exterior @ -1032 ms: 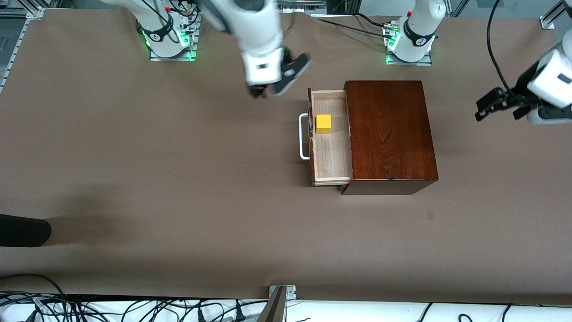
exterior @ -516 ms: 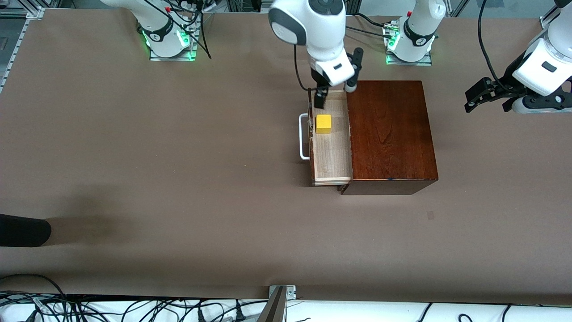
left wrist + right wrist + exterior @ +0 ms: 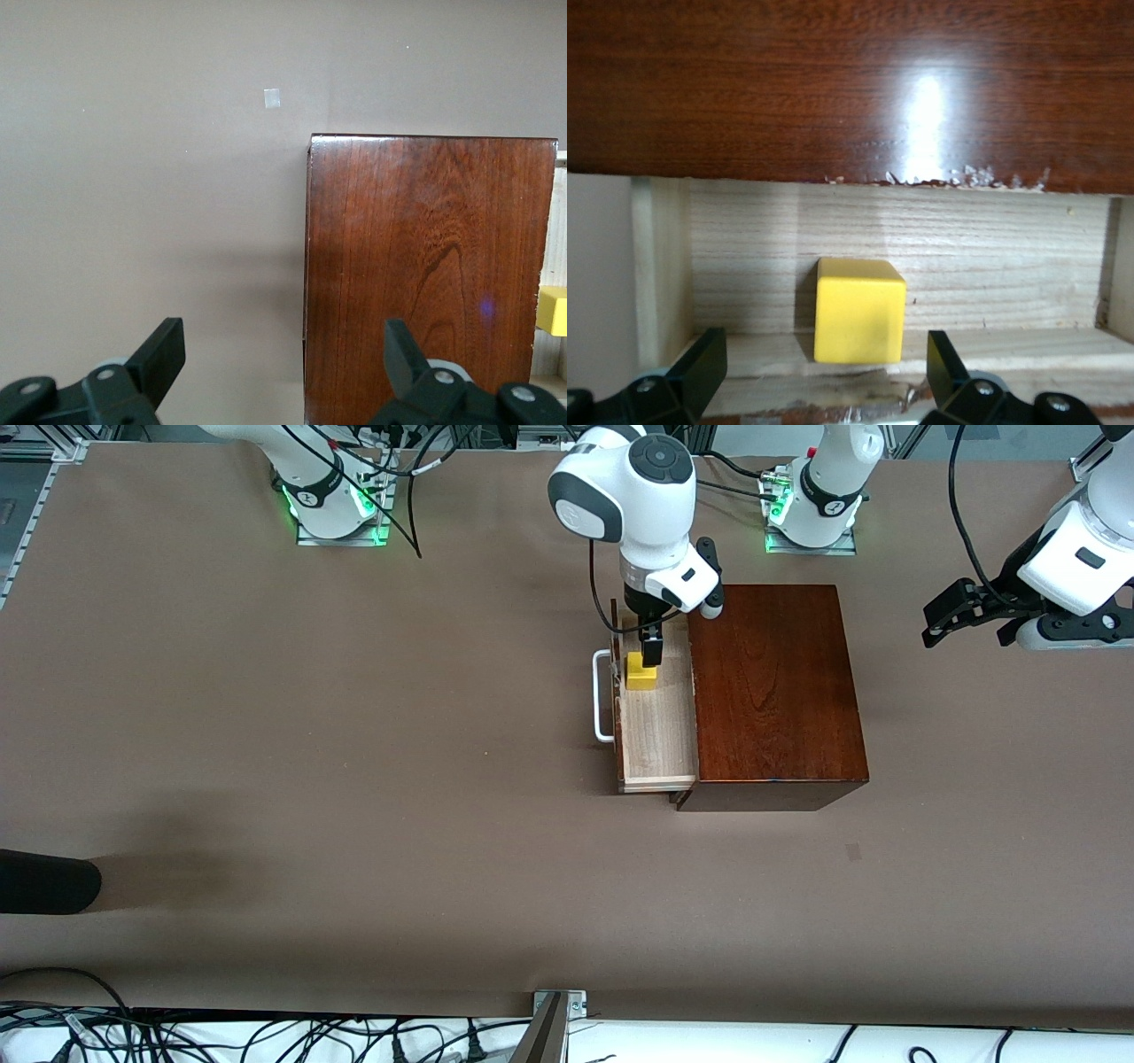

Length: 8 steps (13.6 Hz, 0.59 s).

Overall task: Open drawer, take yellow block, close drawer
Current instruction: 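Lower the right gripper into the drawer over the yellow cube, then close the right gripper on the yellow cube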

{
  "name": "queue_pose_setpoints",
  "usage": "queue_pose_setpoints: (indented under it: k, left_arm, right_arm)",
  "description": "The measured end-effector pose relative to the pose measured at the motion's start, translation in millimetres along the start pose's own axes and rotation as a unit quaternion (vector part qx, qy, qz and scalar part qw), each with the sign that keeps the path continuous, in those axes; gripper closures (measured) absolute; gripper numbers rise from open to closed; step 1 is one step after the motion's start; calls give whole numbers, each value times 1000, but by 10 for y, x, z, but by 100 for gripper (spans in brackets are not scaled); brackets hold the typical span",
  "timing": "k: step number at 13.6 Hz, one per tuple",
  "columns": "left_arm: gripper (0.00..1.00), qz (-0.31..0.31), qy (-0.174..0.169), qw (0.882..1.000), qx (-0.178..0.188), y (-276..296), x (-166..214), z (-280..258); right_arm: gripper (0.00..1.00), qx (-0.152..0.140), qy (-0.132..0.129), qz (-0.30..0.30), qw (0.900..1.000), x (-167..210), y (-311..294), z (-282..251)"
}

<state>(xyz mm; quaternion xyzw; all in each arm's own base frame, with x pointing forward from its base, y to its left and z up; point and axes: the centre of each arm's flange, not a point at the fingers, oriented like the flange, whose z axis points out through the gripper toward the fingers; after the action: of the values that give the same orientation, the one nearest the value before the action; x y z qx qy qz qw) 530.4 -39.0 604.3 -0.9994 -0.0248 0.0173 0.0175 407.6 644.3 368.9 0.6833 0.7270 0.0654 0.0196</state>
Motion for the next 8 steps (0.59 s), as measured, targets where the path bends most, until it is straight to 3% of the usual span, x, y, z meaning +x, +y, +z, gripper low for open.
queue_pose_setpoints:
  k: [4, 8]
  left_arm:
    - [0, 0, 0, 1000, 0, 1, 0, 0]
    - [0, 0, 0, 1000, 0, 3, 0, 0]
  right_arm:
    - [0, -2, -12, -10, 1000, -4, -1, 281]
    - [0, -10, -4, -9, 1000, 4, 33, 315]
